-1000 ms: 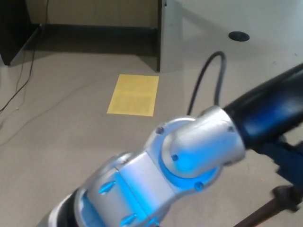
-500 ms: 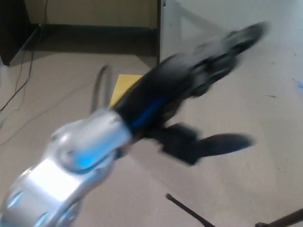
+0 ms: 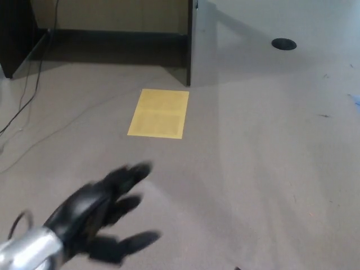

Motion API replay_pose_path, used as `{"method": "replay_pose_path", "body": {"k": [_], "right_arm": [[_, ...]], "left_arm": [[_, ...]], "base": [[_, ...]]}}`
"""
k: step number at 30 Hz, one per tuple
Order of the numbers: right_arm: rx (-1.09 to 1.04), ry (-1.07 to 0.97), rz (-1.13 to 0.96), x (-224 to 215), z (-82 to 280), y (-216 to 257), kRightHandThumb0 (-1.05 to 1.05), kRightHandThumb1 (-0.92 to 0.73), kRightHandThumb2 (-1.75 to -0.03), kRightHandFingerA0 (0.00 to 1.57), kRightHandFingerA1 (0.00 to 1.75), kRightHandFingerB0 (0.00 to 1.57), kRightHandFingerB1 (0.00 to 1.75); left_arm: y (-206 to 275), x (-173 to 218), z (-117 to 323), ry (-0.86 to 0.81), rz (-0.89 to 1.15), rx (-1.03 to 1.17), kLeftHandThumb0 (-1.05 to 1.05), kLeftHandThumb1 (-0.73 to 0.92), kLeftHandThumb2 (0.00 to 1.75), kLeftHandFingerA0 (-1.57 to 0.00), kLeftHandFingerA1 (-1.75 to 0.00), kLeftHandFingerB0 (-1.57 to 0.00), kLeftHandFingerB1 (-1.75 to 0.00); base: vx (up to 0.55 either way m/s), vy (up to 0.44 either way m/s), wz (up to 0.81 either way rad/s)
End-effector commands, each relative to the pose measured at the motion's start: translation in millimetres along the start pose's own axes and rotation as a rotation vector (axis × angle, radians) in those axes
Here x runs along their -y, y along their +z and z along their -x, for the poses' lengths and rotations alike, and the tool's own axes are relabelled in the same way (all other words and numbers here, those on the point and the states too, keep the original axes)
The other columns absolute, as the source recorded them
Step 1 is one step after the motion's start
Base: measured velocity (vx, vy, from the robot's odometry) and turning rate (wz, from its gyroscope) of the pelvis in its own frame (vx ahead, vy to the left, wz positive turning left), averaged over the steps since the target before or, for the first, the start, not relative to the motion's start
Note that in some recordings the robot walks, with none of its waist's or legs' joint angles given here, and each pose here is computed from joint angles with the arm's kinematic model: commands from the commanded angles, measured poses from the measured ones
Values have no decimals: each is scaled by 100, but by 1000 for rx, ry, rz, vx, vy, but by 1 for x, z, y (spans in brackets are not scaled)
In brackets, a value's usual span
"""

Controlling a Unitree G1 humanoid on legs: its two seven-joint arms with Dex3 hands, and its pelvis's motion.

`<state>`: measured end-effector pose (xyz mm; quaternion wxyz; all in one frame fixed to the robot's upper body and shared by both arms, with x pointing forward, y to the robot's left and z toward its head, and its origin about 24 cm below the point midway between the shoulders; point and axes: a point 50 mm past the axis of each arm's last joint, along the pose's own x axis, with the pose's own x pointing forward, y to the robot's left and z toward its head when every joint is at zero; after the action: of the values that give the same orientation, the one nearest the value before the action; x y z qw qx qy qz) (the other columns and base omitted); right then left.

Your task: There is a tripod standing in front of the robot and the robot extends its left arm to grab it. It lifts the tripod and passes it to a person.

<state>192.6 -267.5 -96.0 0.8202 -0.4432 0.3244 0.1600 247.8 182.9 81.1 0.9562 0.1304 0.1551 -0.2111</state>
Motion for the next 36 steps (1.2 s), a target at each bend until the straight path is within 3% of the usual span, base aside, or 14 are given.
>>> {"method": "replay_pose_path", "body": {"k": [1,4,5,6,8,9,10,11,12,14,15,18,23,36], "right_arm": [[-50,-28,-8,1,9,-18,-42,-73,-62,66,42,46,36],[-51,-31,-13,0,7,-16,-42,-72,-61,69,45,47,36],[-54,-39,-9,3,8,-17,-41,-72,-61,70,44,48,37],[-55,-37,-12,4,8,-17,-41,-72,-61,69,43,47,36],[-57,-32,-12,2,8,-17,-41,-72,-61,68,43,47,37],[-54,-32,-21,1,8,-17,-41,-72,-61,69,44,48,37],[-54,-32,-22,1,8,-17,-41,-72,-61,69,44,48,37],[-50,-35,-14,1,8,-17,-48,-59,-88,63,58,42,50],[-49,-39,-17,1,9,-18,-41,-71,-61,72,50,48,37],[-50,-41,-17,1,10,-19,-41,-71,-61,71,51,48,37],[-54,-38,-15,2,11,-20,-48,-59,-88,64,61,42,50],[-73,-29,-15,2,11,-22,-42,-73,-61,67,42,47,36],[-81,5,-8,-15,21,-33,-42,-73,-61,66,42,46,36],[-79,0,-17,-7,16,-28,-42,-73,-61,67,42,46,36]], "left_arm": [[-165,-40,72,414,-278,-338,-61,48,75,-12,-42,-6,-28],[-187,-43,82,430,-370,-478,-67,51,79,-12,-41,-5,-30],[-189,-45,78,444,-298,-513,-35,42,97,-3,-49,0,-46],[-191,-47,77,449,-312,-548,-61,64,59,-23,-36,-18,-28],[-195,-50,78,453,-334,-594,-61,63,59,-25,-36,-20,-29],[-198,-53,79,451,-323,-631,-32,39,96,-9,-50,-6,-48],[-198,-53,79,451,-323,-634,-32,39,96,-9,-50,-6,-48],[-199,-54,78,443,-293,-643,-62,53,74,-21,-42,-15,-36],[-200,-54,78,443,-283,-637,-62,50,77,-25,-45,-13,-37],[-201,-53,77,443,-275,-632,-63,49,78,-31,-47,-12,-38],[-202,-52,77,444,-264,-633,-62,48,78,-37,-49,-11,-38],[-205,-52,77,435,-270,-647,-58,58,57,-56,-42,-17,-27],[-220,-43,95,419,-239,-679,-63,48,77,-27,-46,-10,-37],[-217,-49,87,409,-272,-643,-63,49,80,-36,-49,-10,-38]], "base": [[0,0,0],[0,0,0],[0,0,0],[0,0,0],[0,0,0],[0,0,0],[0,0,0],[0,0,0],[0,0,0],[0,0,0],[0,0,0],[0,0,0],[0,0,0],[0,0,0]]}}
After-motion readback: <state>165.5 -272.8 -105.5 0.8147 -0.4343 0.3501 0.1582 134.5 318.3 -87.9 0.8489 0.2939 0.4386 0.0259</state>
